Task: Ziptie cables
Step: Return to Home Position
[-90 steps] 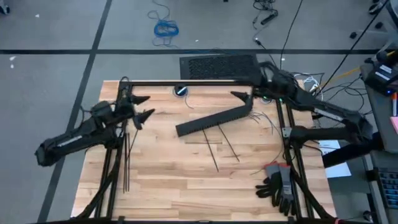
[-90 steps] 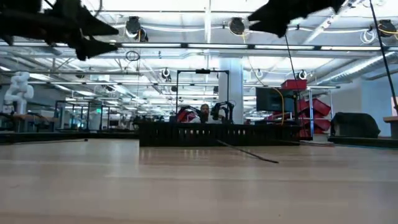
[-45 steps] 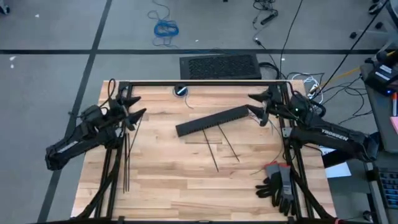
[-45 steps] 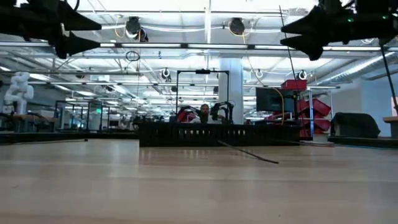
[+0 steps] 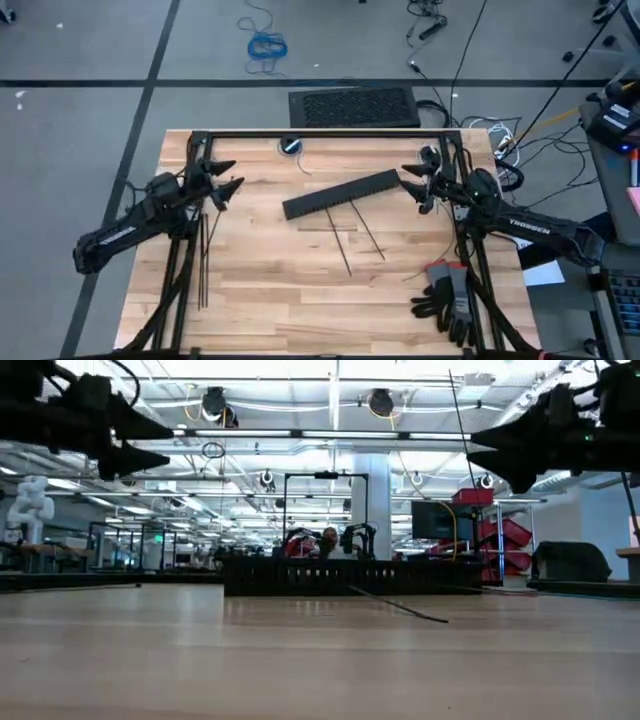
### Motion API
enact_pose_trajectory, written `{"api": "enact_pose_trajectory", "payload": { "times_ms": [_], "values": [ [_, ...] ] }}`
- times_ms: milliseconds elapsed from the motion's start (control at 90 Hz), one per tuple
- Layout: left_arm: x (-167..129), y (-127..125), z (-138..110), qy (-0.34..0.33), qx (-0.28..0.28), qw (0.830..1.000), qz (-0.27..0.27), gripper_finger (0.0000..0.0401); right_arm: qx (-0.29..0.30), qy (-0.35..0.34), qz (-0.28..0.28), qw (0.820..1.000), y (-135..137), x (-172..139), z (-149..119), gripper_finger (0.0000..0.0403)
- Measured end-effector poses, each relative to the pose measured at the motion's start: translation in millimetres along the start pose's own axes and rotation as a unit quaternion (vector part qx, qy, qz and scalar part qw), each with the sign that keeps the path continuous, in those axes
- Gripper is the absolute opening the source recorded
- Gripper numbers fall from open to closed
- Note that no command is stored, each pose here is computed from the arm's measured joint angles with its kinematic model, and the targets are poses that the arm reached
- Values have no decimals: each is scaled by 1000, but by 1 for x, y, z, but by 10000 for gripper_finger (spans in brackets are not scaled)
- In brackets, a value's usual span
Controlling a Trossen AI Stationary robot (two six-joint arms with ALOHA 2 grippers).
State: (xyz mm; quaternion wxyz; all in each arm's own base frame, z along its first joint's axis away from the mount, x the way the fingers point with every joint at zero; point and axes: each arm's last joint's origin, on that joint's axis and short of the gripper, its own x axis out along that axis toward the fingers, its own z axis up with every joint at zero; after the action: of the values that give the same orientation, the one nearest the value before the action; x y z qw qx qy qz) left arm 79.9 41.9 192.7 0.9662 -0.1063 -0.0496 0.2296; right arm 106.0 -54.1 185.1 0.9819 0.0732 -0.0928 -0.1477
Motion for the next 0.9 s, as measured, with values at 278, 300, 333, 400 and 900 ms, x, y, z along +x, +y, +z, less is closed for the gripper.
{"api": "enact_pose_trajectory", "payload": {
  "times_ms": [278,300,333,400,900],
  "values": [
    [5,2,-18,11,-28,999,-28,354,15,-4,-43,999,-4,-5,1,247],
    [4,2,-18,14,-34,999,-35,354,16,-1,-47,999,-4,-6,0,247],
    [4,2,-19,21,-40,998,-41,354,21,6,-49,999,-5,-7,-1,247],
    [4,2,-22,36,-50,997,-43,354,31,16,-48,998,-5,-7,-3,247],
    [5,-8,-27,13,-42,999,-17,354,11,20,48,999,3,-7,-1,247]
  ]
}}
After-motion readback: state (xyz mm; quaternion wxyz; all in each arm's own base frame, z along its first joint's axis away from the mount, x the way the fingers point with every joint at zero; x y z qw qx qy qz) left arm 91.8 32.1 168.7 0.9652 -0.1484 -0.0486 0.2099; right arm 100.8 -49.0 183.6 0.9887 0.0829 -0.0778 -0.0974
